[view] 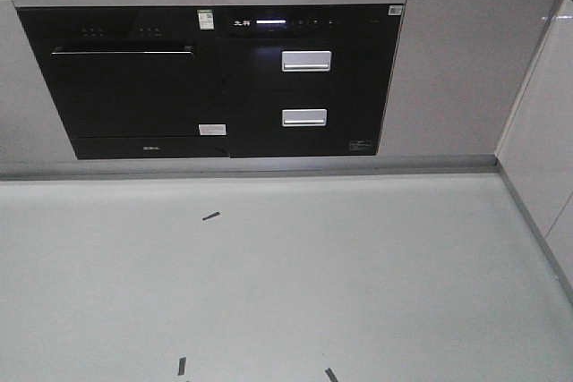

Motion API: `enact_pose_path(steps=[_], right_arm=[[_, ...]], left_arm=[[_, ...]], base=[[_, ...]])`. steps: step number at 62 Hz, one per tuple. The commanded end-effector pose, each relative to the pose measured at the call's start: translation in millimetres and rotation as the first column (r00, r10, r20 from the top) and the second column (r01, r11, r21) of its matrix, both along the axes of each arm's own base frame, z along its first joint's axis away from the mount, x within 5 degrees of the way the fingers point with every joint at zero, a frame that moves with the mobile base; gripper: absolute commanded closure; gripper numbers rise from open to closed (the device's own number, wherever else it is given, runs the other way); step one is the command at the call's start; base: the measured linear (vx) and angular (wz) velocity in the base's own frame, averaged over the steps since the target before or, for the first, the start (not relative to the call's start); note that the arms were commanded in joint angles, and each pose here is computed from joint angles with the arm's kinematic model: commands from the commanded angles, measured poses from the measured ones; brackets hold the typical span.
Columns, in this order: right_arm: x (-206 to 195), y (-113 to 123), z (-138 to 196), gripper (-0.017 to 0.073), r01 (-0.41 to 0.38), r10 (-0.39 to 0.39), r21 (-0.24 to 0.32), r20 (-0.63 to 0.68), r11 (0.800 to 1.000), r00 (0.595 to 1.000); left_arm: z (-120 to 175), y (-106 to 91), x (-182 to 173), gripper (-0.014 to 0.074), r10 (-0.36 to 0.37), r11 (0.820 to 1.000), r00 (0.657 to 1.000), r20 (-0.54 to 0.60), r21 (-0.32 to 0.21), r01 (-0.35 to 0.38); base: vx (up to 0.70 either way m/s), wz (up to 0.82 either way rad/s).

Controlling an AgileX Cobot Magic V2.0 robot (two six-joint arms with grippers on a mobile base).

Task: Distribute corn equally
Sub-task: 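Continue driving toward the counter, turning to face the corn pot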

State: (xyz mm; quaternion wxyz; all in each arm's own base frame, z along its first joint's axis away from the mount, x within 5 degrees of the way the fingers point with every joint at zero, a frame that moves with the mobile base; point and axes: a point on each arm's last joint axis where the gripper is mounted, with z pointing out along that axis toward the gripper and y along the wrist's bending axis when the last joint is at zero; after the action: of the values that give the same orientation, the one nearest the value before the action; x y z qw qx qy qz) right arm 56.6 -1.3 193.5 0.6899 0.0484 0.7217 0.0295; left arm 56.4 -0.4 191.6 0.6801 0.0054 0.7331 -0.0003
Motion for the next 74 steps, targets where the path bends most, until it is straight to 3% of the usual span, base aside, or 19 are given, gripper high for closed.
enact_pose_path(steps=[1, 74], right_arm=[[0.0, -0.4, 4.4, 0.0565, 0.006, -0.005, -0.020, 0.070, 1.000, 0.998], [0.0, -0.4, 4.3, 0.0565, 0.006, -0.005, -0.020, 0.069, 1.000, 0.998]], left_arm=[[2.5, 0.0, -0.3, 0.0600, 0.001, 1.000, 0.997, 0.075, -0.007, -0.001], [2.5, 0.0, -0.3, 0.0600, 0.001, 1.000, 0.997, 0.075, -0.007, -0.001]], base=[[0.13, 0.06], [0.12, 0.05]])
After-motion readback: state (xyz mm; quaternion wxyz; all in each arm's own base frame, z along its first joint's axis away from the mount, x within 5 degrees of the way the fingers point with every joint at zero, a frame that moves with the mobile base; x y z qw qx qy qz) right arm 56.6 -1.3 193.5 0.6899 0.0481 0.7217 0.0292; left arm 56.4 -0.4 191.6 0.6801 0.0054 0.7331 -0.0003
